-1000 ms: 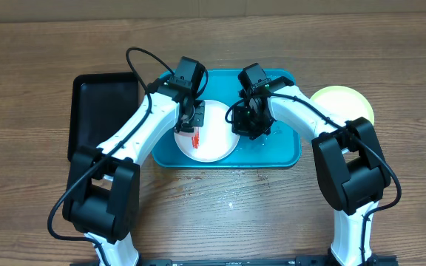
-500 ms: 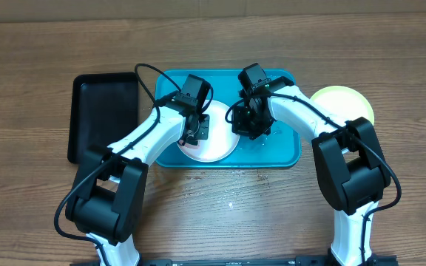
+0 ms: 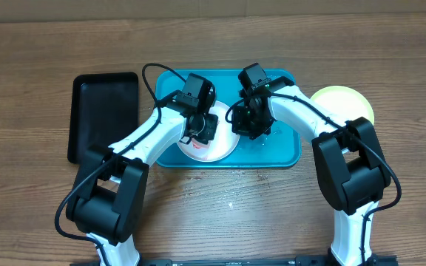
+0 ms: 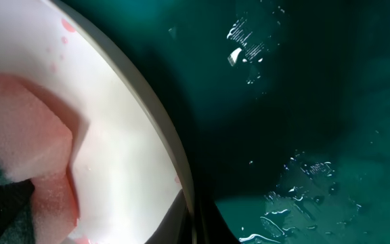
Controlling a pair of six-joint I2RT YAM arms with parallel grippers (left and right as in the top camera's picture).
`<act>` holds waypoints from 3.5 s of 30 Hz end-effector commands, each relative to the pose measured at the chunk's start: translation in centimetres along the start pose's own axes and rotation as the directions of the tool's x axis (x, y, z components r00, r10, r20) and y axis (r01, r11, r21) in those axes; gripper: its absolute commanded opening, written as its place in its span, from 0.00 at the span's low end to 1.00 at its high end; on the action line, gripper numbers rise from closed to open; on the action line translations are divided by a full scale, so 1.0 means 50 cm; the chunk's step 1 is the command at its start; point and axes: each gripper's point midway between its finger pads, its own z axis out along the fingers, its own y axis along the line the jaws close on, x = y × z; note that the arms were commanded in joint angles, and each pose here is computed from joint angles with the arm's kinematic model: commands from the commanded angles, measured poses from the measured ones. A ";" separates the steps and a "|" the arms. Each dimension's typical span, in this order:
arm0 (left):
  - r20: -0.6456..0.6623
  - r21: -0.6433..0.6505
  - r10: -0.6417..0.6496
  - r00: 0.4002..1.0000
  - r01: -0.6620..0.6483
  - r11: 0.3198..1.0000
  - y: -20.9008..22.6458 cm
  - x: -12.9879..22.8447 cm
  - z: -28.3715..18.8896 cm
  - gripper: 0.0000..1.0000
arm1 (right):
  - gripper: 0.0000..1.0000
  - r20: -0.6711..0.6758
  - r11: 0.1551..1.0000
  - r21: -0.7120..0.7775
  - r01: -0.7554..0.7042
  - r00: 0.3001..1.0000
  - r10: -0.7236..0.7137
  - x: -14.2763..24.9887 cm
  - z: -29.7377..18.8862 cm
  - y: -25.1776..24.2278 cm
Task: Clean dirty plates on tray and stack at the side
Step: 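Scrub white plate with sponge in left gripper while right holds rim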
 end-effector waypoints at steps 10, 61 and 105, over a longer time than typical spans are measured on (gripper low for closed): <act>0.004 -0.308 -0.176 0.984 0.168 0.936 0.109 0.037 -0.013 0.04 | 0.04 -0.015 1.000 -0.001 -0.013 1.000 0.013 0.003 0.013 -0.006; 0.065 -0.307 -0.345 0.936 0.348 0.886 0.115 0.035 -0.014 0.04 | 0.04 0.026 0.938 0.016 -0.345 0.938 0.345 0.003 0.043 -0.030; -0.219 0.170 0.142 0.965 -0.106 0.980 -0.037 0.116 -0.013 0.04 | 0.04 -0.030 0.982 -0.026 -0.186 0.982 0.186 0.037 0.055 0.023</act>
